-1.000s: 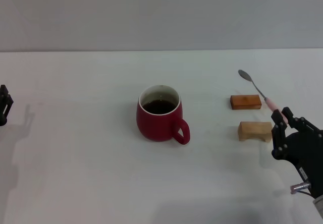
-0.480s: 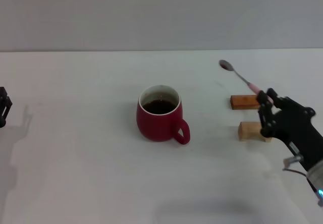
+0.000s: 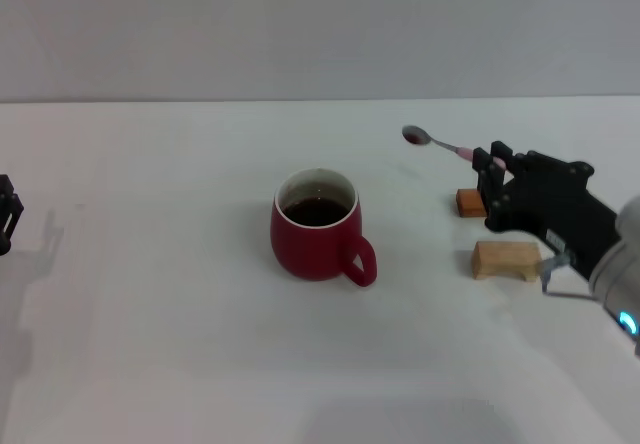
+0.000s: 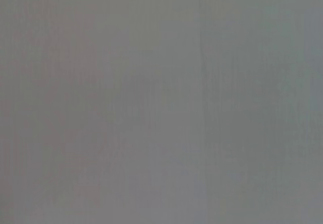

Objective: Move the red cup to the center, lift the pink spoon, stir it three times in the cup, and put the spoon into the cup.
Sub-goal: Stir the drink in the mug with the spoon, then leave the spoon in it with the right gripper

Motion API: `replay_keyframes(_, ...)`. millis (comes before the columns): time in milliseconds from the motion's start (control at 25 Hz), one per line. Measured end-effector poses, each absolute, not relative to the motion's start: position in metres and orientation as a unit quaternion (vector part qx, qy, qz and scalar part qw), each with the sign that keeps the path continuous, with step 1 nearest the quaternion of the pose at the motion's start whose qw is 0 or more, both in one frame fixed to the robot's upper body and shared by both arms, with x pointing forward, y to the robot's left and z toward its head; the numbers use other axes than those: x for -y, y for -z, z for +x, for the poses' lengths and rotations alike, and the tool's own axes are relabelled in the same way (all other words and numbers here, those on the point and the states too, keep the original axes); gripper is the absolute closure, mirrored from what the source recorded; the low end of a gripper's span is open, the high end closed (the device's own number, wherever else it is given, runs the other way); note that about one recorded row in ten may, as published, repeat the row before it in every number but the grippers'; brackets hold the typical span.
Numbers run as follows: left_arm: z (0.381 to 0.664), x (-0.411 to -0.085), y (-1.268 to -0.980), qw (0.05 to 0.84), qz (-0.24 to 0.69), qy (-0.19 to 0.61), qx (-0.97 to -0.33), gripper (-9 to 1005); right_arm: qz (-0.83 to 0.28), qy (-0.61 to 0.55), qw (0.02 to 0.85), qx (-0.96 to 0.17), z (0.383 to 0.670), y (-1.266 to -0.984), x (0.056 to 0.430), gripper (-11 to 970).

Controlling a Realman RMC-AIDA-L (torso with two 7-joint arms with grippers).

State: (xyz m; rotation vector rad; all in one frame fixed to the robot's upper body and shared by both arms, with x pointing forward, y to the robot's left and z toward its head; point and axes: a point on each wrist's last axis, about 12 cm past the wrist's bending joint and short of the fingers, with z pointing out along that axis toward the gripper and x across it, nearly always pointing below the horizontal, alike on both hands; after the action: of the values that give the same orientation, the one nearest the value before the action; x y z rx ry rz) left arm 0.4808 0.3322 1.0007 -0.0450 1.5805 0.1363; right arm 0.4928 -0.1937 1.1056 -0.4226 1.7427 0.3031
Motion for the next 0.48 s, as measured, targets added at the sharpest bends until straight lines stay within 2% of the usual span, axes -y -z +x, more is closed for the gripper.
replay_keyframes(120,0.481,-0.332,-1.0,0.701,-0.02,-0.061,-0.711,187,-0.215,-0.112,0.59,-0.77,0.497,-1.133,0.183,826)
replay_keyframes(200,0.481,-0.332,-1.0,0.699,-0.02,-0.061,-0.712,188,-0.227,-0.102,0.583,-0.774,0.497,-1.14,0.183,826)
replay_keyframes(320,0.482,-0.331,-0.999,0.695,-0.021,-0.06,-0.717,188,-0.258,-0.099,0.569,-0.775,0.498,-1.169,0.178,826)
replay_keyframes(480,0.482,-0.331,-0.998,0.693,-0.021,-0.06,-0.718,188,-0.28,-0.087,0.553,-0.779,0.5,-1.192,0.177,826)
